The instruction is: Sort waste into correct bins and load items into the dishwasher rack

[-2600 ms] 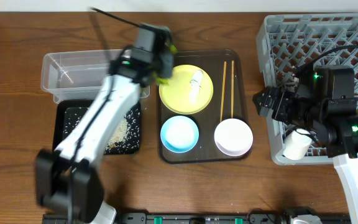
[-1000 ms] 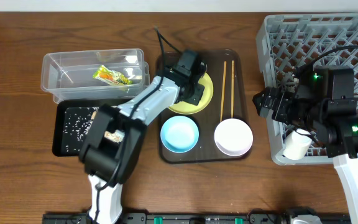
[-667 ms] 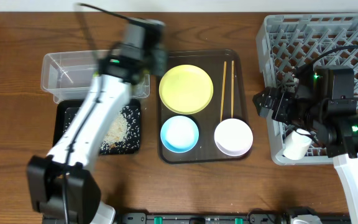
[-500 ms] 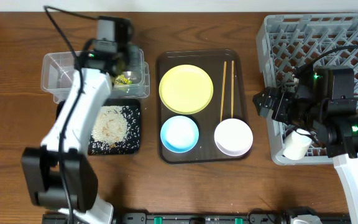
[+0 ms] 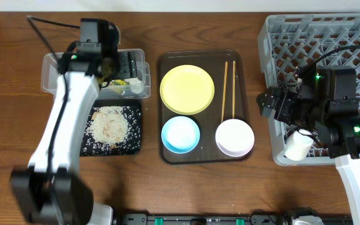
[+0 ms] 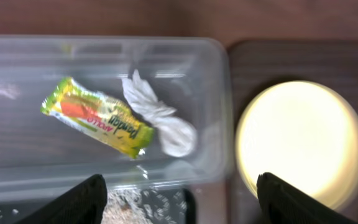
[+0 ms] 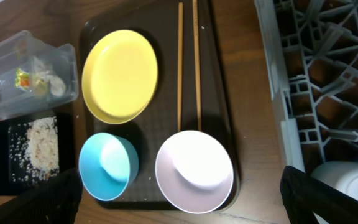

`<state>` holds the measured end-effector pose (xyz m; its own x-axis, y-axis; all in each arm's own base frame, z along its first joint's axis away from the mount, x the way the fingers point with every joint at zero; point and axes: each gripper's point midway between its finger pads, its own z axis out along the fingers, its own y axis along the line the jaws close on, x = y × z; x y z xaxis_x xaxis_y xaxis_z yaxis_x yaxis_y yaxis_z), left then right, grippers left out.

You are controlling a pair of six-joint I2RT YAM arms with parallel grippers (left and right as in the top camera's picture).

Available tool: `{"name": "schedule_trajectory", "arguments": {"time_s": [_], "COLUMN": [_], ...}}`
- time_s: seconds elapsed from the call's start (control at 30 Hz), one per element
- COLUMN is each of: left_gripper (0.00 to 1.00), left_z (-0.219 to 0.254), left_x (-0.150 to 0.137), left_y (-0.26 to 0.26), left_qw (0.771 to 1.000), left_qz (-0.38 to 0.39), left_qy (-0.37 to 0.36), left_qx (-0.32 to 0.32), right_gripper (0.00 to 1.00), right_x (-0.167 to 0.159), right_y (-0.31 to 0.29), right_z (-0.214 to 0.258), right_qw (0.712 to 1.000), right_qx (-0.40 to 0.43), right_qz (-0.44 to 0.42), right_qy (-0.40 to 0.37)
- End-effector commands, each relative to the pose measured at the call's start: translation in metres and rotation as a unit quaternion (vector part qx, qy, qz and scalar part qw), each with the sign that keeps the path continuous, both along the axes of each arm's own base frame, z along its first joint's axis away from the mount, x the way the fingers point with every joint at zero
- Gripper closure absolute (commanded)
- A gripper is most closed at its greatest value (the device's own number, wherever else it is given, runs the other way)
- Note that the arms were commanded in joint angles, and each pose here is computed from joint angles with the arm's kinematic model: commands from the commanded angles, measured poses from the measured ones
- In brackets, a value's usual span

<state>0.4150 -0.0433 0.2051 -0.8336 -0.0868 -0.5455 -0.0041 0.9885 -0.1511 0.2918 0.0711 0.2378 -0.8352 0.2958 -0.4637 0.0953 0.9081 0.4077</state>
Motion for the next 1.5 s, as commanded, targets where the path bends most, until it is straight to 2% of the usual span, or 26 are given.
{"name": "schedule_trajectory", "arguments": {"time_s": [0.0, 0.3, 0.57, 0.7, 0.8, 0.9, 1.0, 1.47], "left_gripper": [0.17, 0.13, 0.13, 0.13, 0.12, 0.12, 0.12, 0.12], "left_z": [0.063, 0.121, 0.143, 0.125, 0.118, 0.125, 0.124, 0.064], "left_x": [-0.027, -0.101, -0.118, -0.133, -0.142, -0.141, -0.145, -0.158], "left_y": [-0.011, -0.006, -0.004, 0.001, 0.018, 0.031, 0.032, 0.031], "left_qw": [0.998, 0.994, 0.989, 0.995, 0.996, 0.988, 0.979, 0.927], "left_qz": [-0.020, -0.019, -0.019, -0.015, 0.015, 0.040, 0.024, 0.034], "left_qy": [-0.060, -0.106, -0.144, -0.098, -0.089, -0.140, -0.191, -0.372], "left_qx": [-0.018, -0.025, -0.027, -0.014, 0.024, 0.050, 0.064, 0.038], "right_gripper": [0.01, 0.01, 0.01, 0.01, 0.01, 0.01, 0.01, 0.01], "right_x": [0.003, 0.003, 0.003, 0.003, 0.003, 0.003, 0.003, 0.003], "right_y": [-0.006, -0.006, -0.006, -0.006, -0.006, -0.006, -0.006, -0.006], "right_z": [0.004, 0.004, 0.004, 0.004, 0.004, 0.004, 0.004, 0.004], "right_qw": [1.000, 1.000, 1.000, 1.000, 1.000, 1.000, 1.000, 1.000], "right_qx": [-0.011, -0.012, -0.012, -0.012, -0.012, -0.012, -0.012, -0.012], "right_qz": [-0.006, -0.006, -0.005, -0.006, -0.006, -0.006, -0.006, -0.006], "right_qy": [-0.009, -0.009, -0.009, -0.009, -0.009, -0.009, -0.009, -0.009]}}
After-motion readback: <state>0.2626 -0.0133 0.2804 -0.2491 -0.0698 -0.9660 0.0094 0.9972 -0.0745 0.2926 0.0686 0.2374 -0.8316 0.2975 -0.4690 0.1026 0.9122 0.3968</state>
